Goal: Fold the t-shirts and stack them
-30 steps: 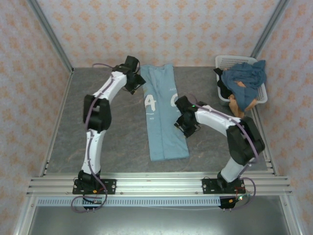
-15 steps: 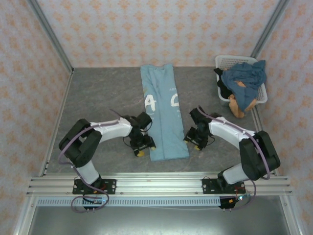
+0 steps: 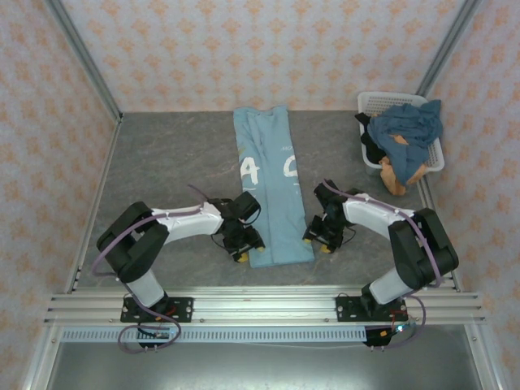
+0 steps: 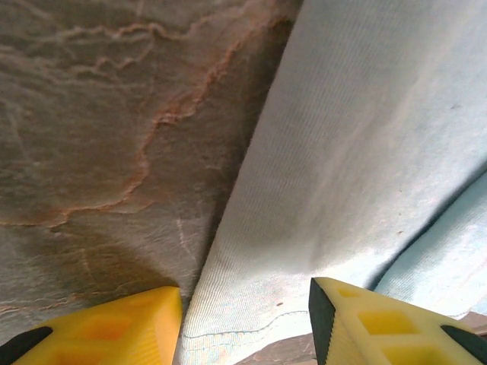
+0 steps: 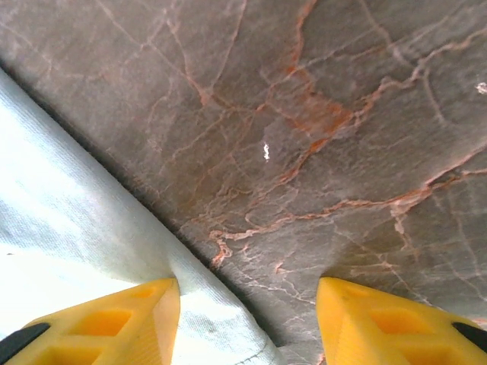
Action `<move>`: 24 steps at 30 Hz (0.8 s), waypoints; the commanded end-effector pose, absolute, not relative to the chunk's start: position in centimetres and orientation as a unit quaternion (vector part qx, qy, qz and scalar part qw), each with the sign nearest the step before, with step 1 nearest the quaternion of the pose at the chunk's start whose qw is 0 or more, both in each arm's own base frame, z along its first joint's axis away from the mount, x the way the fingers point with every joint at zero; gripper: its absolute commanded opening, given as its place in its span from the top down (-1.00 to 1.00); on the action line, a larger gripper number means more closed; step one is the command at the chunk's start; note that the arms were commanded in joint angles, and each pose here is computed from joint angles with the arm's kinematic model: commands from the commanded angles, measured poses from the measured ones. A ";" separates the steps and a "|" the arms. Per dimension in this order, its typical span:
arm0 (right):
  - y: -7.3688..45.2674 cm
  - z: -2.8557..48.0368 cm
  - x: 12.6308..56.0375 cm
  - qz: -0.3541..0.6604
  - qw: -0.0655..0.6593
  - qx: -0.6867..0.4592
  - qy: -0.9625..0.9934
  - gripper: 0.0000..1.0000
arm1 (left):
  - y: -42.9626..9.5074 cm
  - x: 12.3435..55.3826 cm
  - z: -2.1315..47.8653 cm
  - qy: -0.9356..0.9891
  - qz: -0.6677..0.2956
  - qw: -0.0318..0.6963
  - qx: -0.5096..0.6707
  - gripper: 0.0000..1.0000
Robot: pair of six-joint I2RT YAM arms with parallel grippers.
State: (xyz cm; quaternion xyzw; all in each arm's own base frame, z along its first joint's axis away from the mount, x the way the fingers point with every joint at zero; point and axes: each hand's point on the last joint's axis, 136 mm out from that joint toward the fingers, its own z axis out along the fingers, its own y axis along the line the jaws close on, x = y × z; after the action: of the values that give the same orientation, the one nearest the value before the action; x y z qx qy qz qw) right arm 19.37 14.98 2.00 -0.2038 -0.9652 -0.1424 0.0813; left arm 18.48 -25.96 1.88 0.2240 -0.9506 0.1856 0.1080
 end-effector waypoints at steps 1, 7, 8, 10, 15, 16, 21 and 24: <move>15.9 2.1 17.3 -0.156 0.116 -0.193 -0.962 -0.02 | -26.2 14.5 1.6 -0.951 0.159 0.171 0.204 -0.05; 15.8 3.1 16.3 -0.149 0.106 -0.194 -0.964 -0.08 | -28.1 12.7 3.0 -0.950 0.169 0.197 0.171 -0.10; 15.7 3.0 16.2 -0.146 0.106 -0.194 -0.964 -0.08 | -28.0 12.5 3.0 -0.952 0.162 0.199 0.166 -0.10; 15.6 2.7 16.1 -0.144 0.106 -0.196 -0.964 -0.08 | -27.6 12.3 2.5 -0.955 0.149 0.201 0.162 -0.07; 15.7 2.0 16.4 -0.136 0.107 -0.193 -0.966 -0.06 | -26.8 13.9 1.8 -0.964 0.126 0.170 0.158 0.00; 15.8 2.0 16.6 -0.137 0.106 -0.193 -0.966 -0.06 | -26.7 14.6 2.1 -0.967 0.124 0.157 0.157 -0.01; 16.1 2.1 16.9 -0.136 0.106 -0.188 -0.967 0.00 | -26.0 16.3 3.9 -0.970 0.135 0.116 0.166 -0.09; 16.3 1.6 16.7 -0.136 0.113 -0.190 -0.966 0.12 | -25.8 16.0 3.7 -0.969 0.137 0.121 0.166 -0.09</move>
State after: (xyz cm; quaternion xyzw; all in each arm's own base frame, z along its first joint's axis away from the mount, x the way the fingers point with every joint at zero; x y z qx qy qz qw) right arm 16.63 16.12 1.95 -0.1888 -0.9653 -0.1426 0.1103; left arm 16.04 -26.75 3.19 0.1718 -0.9641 0.1524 0.1337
